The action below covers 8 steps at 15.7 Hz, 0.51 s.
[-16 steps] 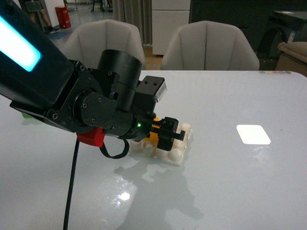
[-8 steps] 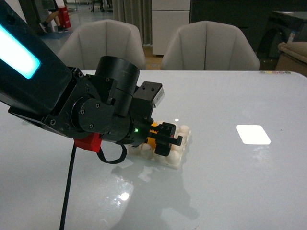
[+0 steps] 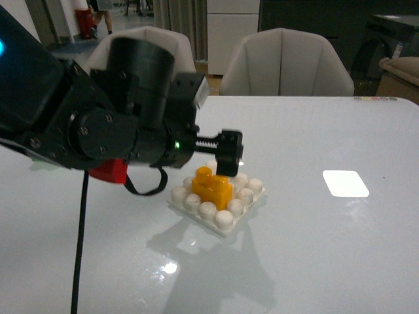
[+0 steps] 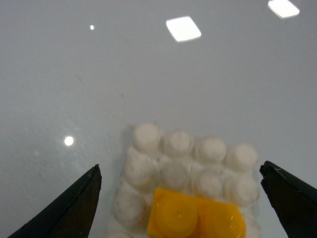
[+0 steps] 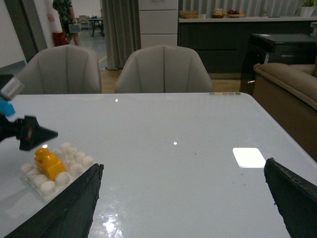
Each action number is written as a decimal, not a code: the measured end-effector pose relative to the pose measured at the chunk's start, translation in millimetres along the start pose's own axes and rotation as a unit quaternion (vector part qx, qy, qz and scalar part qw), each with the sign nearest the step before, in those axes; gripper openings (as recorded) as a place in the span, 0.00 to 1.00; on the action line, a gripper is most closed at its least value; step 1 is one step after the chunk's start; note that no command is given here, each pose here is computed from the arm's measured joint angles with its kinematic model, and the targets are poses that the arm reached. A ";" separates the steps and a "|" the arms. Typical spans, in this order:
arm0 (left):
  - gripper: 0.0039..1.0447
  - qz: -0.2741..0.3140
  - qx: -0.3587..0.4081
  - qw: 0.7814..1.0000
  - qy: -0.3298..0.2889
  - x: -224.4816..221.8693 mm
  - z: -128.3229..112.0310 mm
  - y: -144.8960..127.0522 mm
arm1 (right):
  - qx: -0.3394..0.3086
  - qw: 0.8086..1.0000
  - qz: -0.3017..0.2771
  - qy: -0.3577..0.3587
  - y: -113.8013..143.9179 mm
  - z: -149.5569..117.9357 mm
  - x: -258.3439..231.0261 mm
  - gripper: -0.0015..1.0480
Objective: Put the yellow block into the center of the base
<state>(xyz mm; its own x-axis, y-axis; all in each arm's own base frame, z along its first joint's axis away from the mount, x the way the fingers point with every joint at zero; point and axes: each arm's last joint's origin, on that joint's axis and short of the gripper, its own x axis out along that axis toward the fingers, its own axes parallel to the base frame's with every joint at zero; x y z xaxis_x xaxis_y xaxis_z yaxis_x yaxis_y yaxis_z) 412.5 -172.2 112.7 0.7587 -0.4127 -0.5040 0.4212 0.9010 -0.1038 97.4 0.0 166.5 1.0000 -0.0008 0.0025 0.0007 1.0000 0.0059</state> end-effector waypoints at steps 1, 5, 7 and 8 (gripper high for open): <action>0.94 0.002 -0.008 1.000 -0.030 -11.8 15.8 0.3 | 0.000 1.000 0.000 0.000 0.0 0.0 0.0 0.94; 0.94 0.003 -0.029 0.992 -0.119 -48.9 49.9 -4.7 | 0.000 1.000 0.000 0.000 0.0 0.0 0.0 0.94; 0.94 0.010 -0.033 0.988 -0.153 -58.3 54.7 -5.1 | 0.000 1.000 0.000 0.000 0.0 0.0 0.0 0.94; 0.94 0.013 -0.034 0.986 -0.163 -62.4 55.7 -4.9 | 0.000 1.000 0.000 0.000 0.0 0.0 0.0 0.94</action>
<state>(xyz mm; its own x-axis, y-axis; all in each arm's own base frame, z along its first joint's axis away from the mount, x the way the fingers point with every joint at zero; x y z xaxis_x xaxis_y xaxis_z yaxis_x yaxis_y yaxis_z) 390.9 -158.2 192.4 0.8928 -0.4004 -0.2064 0.3734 0.9141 -0.1583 97.4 0.0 166.5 1.0000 -0.0011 0.0025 0.0011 1.0000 0.0059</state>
